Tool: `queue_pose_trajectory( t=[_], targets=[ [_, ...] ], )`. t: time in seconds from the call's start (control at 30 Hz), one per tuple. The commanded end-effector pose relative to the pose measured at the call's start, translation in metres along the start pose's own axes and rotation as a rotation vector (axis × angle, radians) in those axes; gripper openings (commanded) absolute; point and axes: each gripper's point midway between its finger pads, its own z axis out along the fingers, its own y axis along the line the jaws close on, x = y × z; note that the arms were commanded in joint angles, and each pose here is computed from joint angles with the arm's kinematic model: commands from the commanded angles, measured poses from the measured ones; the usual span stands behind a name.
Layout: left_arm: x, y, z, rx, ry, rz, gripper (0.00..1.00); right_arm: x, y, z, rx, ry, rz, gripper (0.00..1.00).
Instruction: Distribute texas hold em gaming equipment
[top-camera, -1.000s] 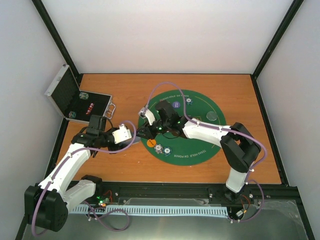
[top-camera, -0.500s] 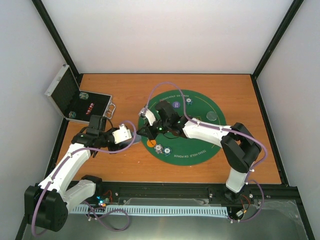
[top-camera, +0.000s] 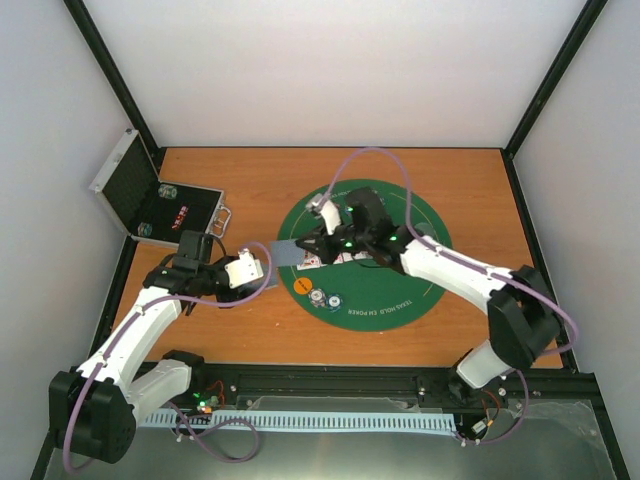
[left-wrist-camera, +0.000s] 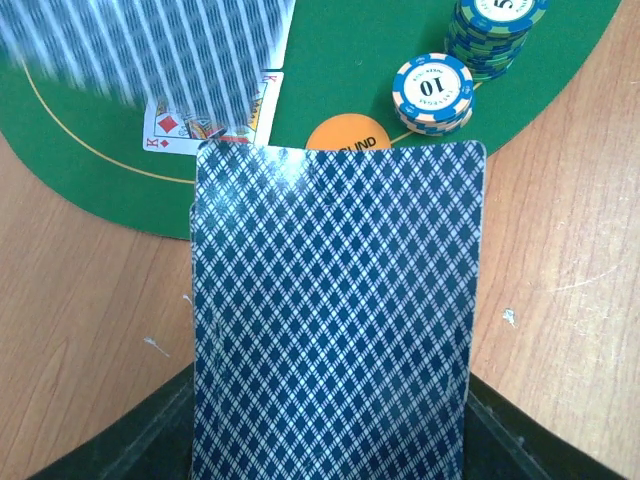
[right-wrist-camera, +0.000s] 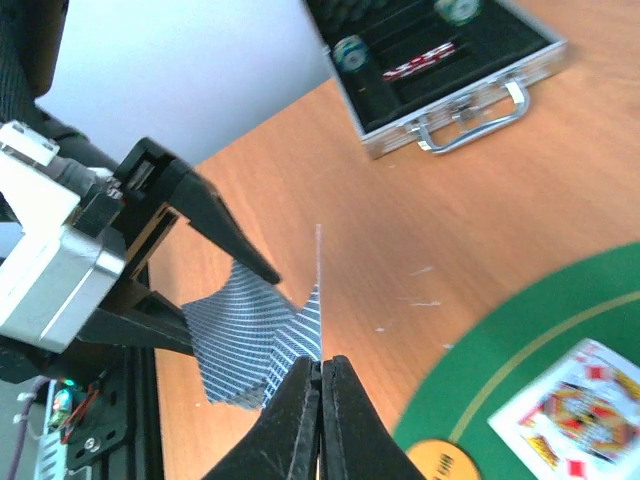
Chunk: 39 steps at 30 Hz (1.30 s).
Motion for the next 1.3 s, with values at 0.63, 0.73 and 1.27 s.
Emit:
queue_pose_trajectory(
  t=[0.63, 0.73, 1.27],
  targets=[
    [-0.007, -0.005, 0.002, 0.005, -0.057, 0.025, 0.56, 0.09, -0.223, -0.22, 1.069, -0.674, 0.667, 0.03],
    [-0.005, -0.007, 0.003, 0.008, -0.053, 0.024, 0.56, 0.096, -0.234, -0.212, 1.072, -0.663, 0.691, 0.03],
    [-0.002, -0.007, 0.005, 0.011, -0.045, 0.019, 0.56, 0.153, -0.249, -0.177, 1.024, -0.532, 0.801, 0.03]
  ],
)
